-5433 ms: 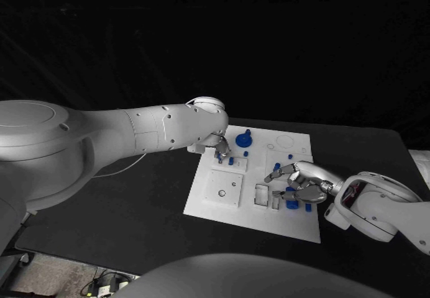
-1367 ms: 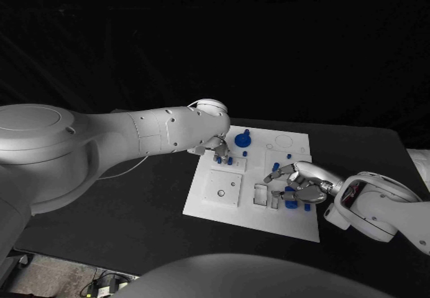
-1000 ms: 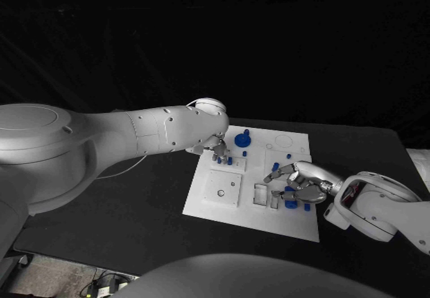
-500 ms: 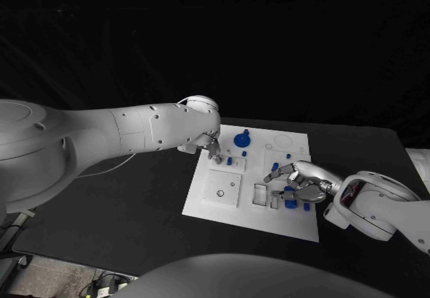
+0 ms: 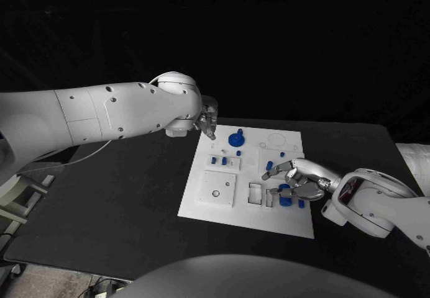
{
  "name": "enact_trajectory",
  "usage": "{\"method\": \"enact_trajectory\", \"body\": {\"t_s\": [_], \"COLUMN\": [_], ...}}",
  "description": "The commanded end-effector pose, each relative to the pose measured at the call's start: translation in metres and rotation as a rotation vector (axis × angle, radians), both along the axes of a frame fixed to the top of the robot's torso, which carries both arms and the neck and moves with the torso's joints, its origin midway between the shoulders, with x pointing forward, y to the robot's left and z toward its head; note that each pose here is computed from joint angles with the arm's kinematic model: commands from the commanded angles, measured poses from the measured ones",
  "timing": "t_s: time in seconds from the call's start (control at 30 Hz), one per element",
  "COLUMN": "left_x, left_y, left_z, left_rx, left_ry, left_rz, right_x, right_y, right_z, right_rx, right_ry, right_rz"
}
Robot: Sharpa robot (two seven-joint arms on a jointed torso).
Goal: Assemble the parts on the task board
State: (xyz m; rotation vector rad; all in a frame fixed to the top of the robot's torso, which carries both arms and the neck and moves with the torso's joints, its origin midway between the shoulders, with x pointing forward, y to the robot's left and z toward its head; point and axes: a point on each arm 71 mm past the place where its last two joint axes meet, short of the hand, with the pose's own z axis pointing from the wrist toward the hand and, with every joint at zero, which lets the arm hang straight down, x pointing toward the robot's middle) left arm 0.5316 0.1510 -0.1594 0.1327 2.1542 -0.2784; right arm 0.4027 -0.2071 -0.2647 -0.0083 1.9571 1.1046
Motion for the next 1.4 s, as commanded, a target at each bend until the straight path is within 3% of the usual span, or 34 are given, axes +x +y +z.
{"method": "enact_trajectory", "body": {"t_s": [0.03, 0.13, 0.2, 0.4, 0.43, 0.47, 0.57, 0.8, 1.03, 1.4], "left_x": [0.0042, 0.0043, 0.0048, 0.01, 0.0121, 0.0123, 0.0153, 0.0175, 0.0158, 0.0116], "left_y": [-0.017, -0.025, -0.028, -0.045, -0.049, -0.049, -0.053, -0.057, -0.062, -0.068], "left_z": [0.0211, 0.0184, 0.0142, -0.0137, -0.0228, -0.0238, -0.0371, -0.0546, -0.0635, -0.0648], "left_rx": [-0.15, -0.129, -0.11, 0.001, 0.026, 0.028, 0.06, 0.086, 0.087, 0.059], "left_ry": [-0.311, -0.387, -0.391, -0.401, -0.402, -0.402, -0.385, -0.346, -0.319, -0.319], "left_rz": [-0.227, -0.336, -0.37, -0.483, -0.5, -0.502, -0.517, -0.521, -0.525, -0.541], "right_x": [-0.002, -0.003, -0.004, -0.005, -0.005, -0.005, -0.006, -0.005, -0.006, -0.005], "right_y": [0.001, 0.0, -0.001, -0.001, -0.001, -0.002, -0.003, -0.008, -0.011, -0.012], "right_z": [0.005, 0.007, 0.007, 0.01, 0.011, 0.012, 0.015, 0.02, 0.024, 0.023], "right_rx": [0.036, 0.042, 0.043, 0.055, 0.065, 0.066, 0.083, 0.108, 0.13, 0.123], "right_ry": [-0.038, -0.042, -0.043, -0.052, -0.059, -0.06, -0.081, -0.115, -0.138, -0.124], "right_rz": [0.006, 0.007, 0.007, 0.008, 0.008, 0.008, 0.007, -0.004, -0.017, -0.018]}}
